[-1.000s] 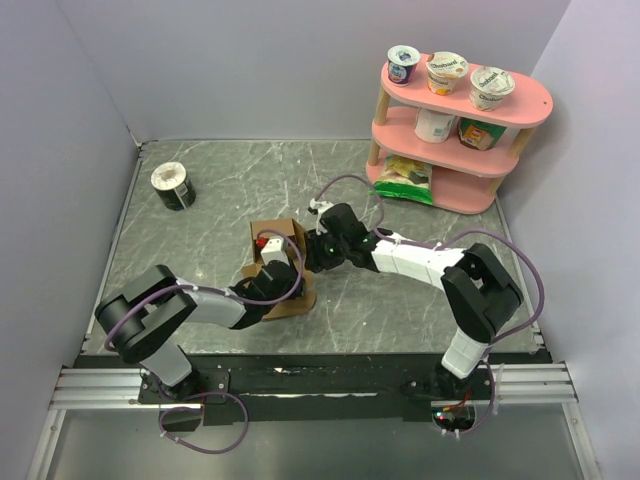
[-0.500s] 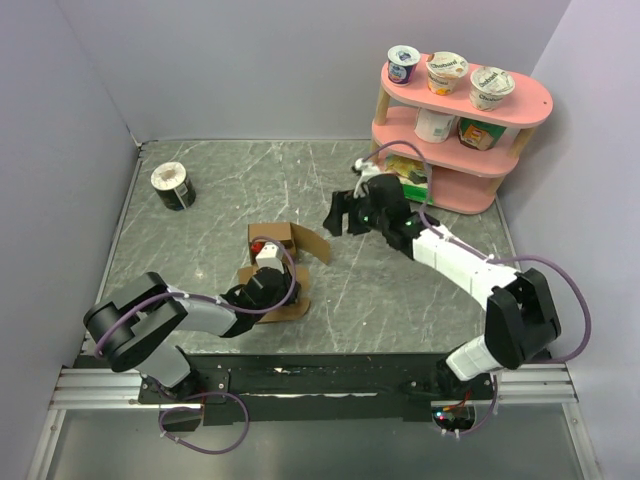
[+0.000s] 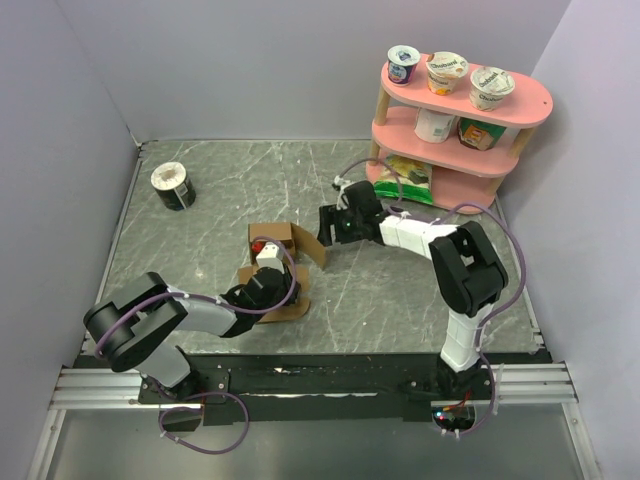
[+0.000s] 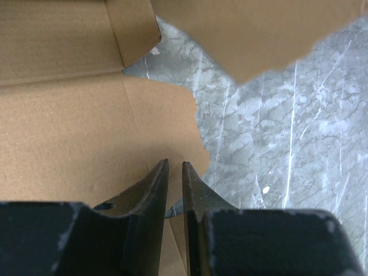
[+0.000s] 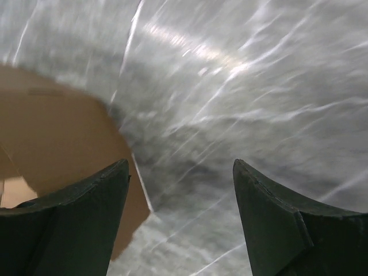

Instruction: Fold the paper box

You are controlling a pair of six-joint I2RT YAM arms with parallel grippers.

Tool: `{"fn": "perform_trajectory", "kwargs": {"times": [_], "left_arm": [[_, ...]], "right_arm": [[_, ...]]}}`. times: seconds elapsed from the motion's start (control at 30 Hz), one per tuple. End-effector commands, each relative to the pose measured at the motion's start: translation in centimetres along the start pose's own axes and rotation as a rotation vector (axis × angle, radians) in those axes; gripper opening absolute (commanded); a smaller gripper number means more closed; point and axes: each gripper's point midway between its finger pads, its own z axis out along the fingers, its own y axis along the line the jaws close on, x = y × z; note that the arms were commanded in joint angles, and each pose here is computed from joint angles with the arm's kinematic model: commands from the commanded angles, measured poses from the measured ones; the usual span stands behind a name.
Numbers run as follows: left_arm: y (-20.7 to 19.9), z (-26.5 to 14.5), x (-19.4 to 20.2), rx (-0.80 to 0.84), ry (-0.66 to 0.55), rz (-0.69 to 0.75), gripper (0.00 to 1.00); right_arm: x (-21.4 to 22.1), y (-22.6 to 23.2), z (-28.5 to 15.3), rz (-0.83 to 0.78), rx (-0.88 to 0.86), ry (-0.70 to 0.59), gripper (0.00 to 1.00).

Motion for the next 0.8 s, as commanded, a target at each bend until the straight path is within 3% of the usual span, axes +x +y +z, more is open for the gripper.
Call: {"fn": "perform_trajectory", "kwargs": {"times": [0.0, 0.2, 0.5, 0.77], "left_arm": [[1.1, -0.3, 2.2, -0.021, 0.082, 0.038, 0.22], [1.2, -0.2, 2.2, -0.034, 0.088, 0.038, 0.21], [1.1, -0.3, 2.3, -0.026, 0.085, 0.038, 0.21], [0.7, -0.6, 2.1, 0.003, 0.08, 0.043, 0.21]], "right_arm": [[0.7, 5.3, -0.6, -0.09, -0.193, 0.003, 0.79], [1.8, 9.0, -2.2, -0.116, -0.324, 0.025, 0.77], [3.9, 9.9, -1.0, -0.2, -0.357, 0.024, 0.82], [3.0, 12.6, -0.4, -0.335, -0.401, -0.153, 0.93]]}}
